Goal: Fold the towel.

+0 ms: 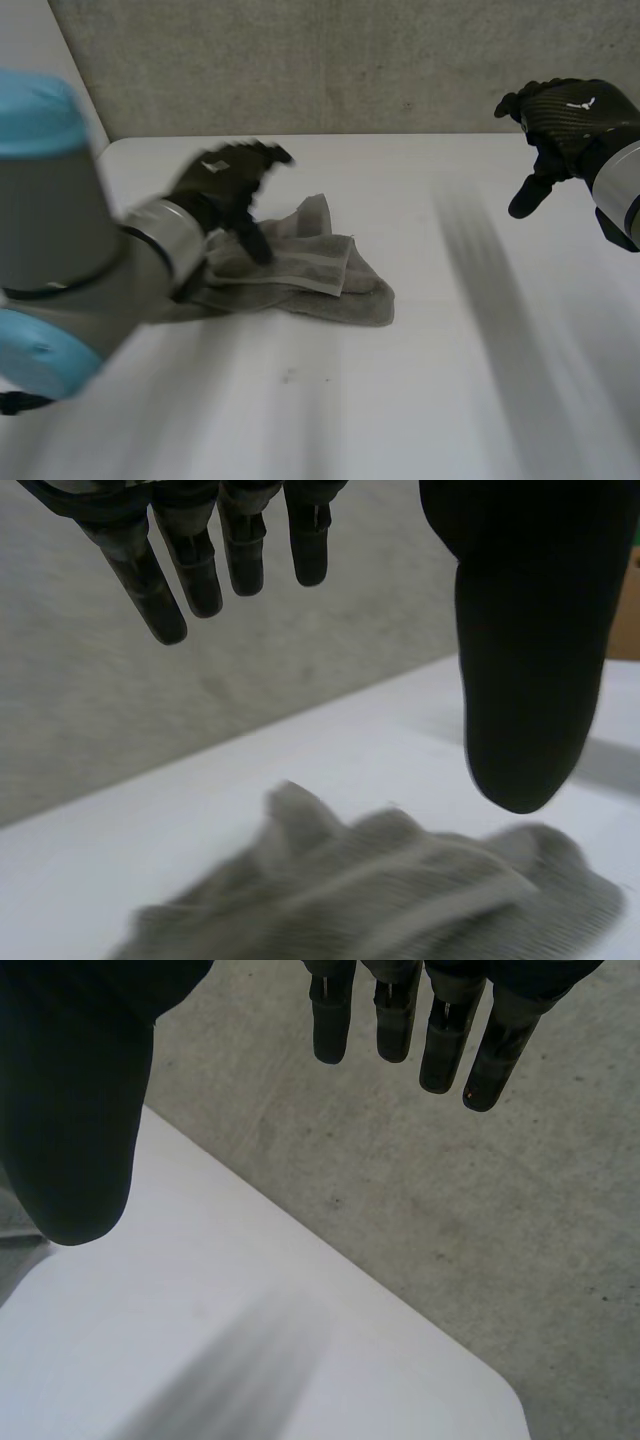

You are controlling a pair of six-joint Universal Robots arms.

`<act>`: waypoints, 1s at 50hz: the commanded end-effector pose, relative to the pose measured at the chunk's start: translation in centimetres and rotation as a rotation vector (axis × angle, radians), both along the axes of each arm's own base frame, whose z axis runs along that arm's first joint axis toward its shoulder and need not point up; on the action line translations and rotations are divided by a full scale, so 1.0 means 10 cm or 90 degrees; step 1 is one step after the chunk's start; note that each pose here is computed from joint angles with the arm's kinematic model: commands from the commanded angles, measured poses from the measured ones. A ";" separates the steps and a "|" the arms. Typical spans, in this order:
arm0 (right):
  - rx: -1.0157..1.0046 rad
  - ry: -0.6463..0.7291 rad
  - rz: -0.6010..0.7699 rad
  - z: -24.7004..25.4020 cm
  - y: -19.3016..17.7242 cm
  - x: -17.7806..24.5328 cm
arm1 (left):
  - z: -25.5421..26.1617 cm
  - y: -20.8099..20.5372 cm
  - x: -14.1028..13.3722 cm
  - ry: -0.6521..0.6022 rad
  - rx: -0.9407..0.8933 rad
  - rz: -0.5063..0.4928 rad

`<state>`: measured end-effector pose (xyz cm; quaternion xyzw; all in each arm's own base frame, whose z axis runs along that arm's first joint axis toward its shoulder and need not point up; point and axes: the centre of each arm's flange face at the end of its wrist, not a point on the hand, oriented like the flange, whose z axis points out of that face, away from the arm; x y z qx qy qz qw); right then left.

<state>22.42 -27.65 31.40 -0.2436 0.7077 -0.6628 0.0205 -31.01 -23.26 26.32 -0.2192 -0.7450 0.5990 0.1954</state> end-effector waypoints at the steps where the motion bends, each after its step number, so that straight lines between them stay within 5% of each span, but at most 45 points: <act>1: 0.027 0.007 0.003 -0.13 -0.03 0.03 | -0.59 0.01 -0.40 -0.026 0.023 -0.055; 11: 0.064 0.021 0.019 -0.34 -0.02 0.11 | -1.24 -0.22 -0.77 -0.169 -0.085 -0.104; 20: 0.085 0.033 0.018 -0.48 -0.07 0.12 | -1.42 -0.30 -0.81 -0.196 -0.090 -0.096; 38: 0.122 0.079 0.024 -0.76 -0.19 0.14 | -0.13 -0.03 -0.55 -0.097 -0.204 -0.052; 50: 0.148 0.087 0.026 -0.91 -0.24 0.15 | -0.33 0.07 -0.29 -0.156 -0.121 -0.045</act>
